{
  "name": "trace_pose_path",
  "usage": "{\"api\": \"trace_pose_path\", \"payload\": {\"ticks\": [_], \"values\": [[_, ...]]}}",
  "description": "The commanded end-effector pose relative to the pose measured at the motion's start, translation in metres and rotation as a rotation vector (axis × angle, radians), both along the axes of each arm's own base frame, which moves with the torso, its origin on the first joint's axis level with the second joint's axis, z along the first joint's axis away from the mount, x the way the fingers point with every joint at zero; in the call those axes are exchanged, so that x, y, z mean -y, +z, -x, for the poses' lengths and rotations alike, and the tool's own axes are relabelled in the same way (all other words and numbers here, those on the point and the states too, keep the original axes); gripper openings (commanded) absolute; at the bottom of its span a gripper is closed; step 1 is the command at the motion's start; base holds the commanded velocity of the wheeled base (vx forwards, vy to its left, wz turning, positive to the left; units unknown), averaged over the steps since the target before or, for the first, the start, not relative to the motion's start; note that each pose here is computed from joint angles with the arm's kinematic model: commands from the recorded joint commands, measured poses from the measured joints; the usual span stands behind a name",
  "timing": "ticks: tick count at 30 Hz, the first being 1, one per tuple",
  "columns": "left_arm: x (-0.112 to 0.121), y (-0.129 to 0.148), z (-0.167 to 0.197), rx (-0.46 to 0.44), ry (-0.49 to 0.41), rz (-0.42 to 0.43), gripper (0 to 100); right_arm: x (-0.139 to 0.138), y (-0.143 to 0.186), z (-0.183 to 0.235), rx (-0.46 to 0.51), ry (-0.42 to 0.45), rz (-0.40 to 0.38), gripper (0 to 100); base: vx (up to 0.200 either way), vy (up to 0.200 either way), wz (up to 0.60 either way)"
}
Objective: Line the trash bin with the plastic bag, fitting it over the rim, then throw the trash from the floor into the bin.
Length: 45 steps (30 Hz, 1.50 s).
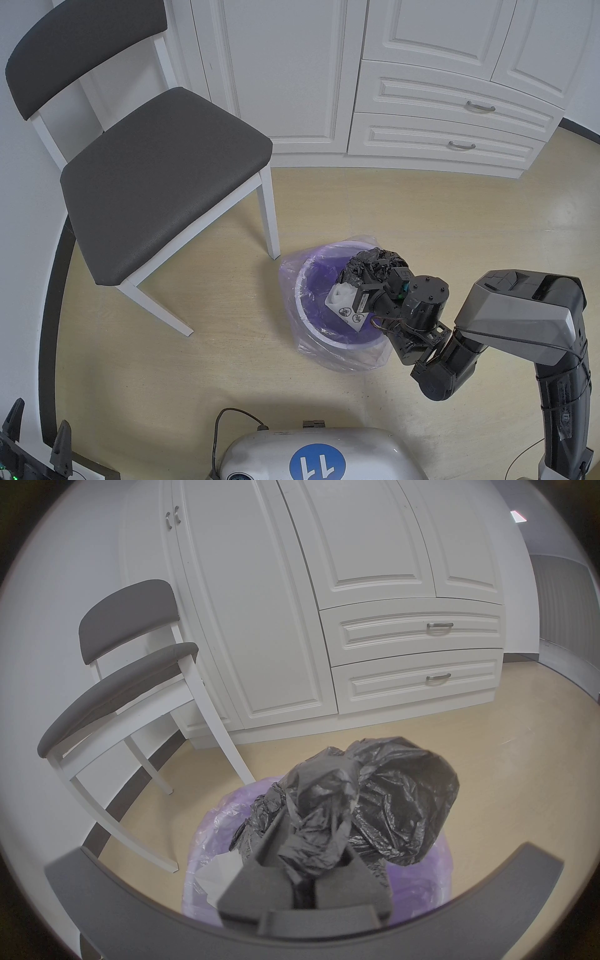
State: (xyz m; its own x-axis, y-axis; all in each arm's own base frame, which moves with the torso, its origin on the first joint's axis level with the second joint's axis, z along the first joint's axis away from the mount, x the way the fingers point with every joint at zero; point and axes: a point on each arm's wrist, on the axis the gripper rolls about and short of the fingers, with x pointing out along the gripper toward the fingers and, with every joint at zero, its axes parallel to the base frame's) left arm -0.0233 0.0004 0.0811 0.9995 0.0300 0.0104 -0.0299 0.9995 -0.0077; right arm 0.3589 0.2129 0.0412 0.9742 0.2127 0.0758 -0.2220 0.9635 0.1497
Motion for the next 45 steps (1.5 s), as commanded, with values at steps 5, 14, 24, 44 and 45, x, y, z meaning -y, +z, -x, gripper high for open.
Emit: {"api": "trace_pose_path", "payload": {"ticks": [5, 14, 24, 44, 45], "values": [[0.001, -0.005, -0.001, -0.010, -0.038, -0.006, 100, 0.002, 0.000, 0.000, 0.010, 0.000, -0.006, 0, 0.000, 0.000, 0.00], [0.001, -0.005, -0.001, -0.010, -0.033, 0.008, 100, -0.002, -0.004, 0.001, 0.004, 0.005, 0.001, 0, 0.000, 0.000, 0.00], [0.001, -0.005, -0.001, -0.010, -0.033, 0.002, 100, -0.005, 0.014, 0.006, 0.038, 0.009, -0.013, 0, 0.000, 0.000, 0.00], [0.001, -0.005, -0.001, -0.012, -0.033, 0.002, 100, -0.003, 0.016, 0.008, 0.037, 0.009, -0.017, 0, 0.000, 0.000, 0.00], [0.001, -0.005, -0.001, -0.012, -0.033, 0.002, 100, -0.003, 0.016, 0.008, 0.037, 0.009, -0.017, 0, 0.000, 0.000, 0.00]]}}
